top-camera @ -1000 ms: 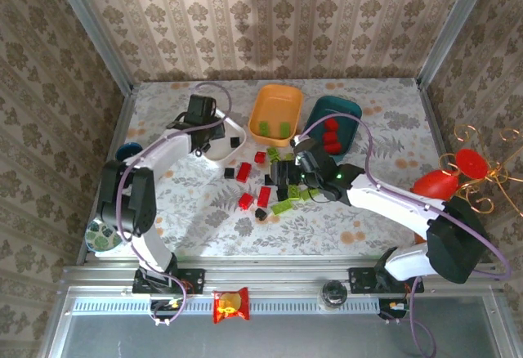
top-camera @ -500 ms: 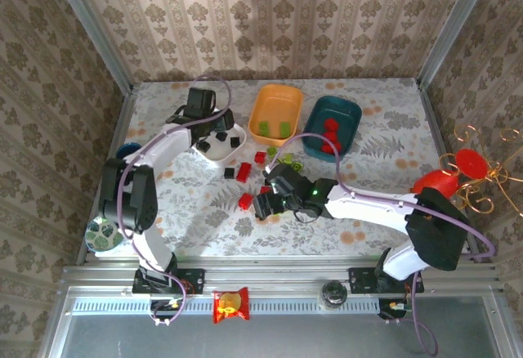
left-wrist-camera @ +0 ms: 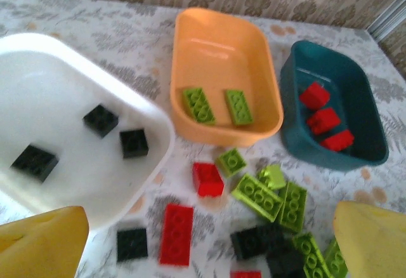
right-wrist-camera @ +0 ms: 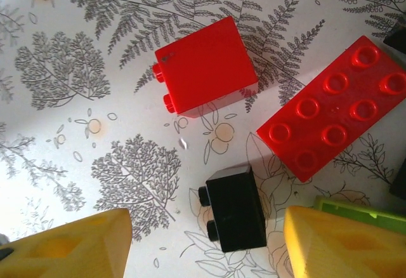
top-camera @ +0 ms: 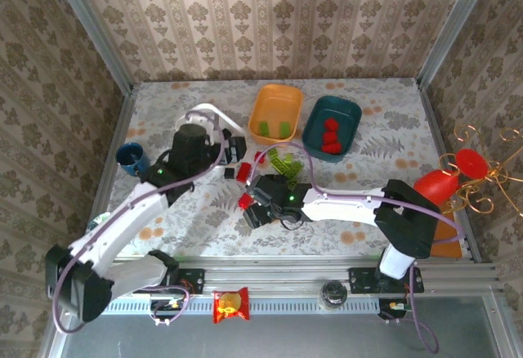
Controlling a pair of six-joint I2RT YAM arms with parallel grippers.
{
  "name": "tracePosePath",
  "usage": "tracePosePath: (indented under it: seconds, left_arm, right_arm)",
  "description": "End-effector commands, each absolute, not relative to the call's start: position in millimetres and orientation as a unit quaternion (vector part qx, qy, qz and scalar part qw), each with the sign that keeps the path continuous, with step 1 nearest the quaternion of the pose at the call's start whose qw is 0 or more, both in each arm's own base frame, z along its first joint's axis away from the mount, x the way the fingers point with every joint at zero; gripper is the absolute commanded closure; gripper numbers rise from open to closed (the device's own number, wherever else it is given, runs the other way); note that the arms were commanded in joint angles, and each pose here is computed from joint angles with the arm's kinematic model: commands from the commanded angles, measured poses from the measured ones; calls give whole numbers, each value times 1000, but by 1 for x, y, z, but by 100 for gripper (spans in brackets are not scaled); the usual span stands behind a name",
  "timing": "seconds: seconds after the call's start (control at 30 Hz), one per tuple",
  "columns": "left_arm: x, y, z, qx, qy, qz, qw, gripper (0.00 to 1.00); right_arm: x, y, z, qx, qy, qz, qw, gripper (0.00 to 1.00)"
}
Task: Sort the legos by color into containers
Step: Pick up the lego from the bottom-center of the table.
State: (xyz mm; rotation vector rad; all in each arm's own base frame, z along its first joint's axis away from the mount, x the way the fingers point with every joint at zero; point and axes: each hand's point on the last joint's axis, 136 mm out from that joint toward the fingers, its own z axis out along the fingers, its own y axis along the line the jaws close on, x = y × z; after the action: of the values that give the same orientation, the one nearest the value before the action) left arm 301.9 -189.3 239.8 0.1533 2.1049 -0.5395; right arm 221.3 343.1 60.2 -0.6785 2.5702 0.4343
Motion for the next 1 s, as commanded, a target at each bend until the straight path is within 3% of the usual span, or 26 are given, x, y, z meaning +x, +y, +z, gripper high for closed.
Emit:
tracePosePath:
  seconds: [0.0,0.27,0.57,0.8,0.97]
  left_arm:
    - [280,-166,242,33,850,-217,480,0]
    - [242,-135,214,1,851,-218,477,0]
    - [235,-121,197,-7,860,-192,472,0]
    - [233,-115,183,-7,869,-172,463,0]
    - [226,-111,165,-25,878,-175,444,0]
  right_arm:
    - [230,337,57,-243,935,119,231,38]
    - [228,338,36,-249,942,99,205,51]
    - [219,342,39,-255,939,127,191,74]
    - [226,354,104,-261,917,185,240,80]
    - [270,377,161,-250,893,229,297,80]
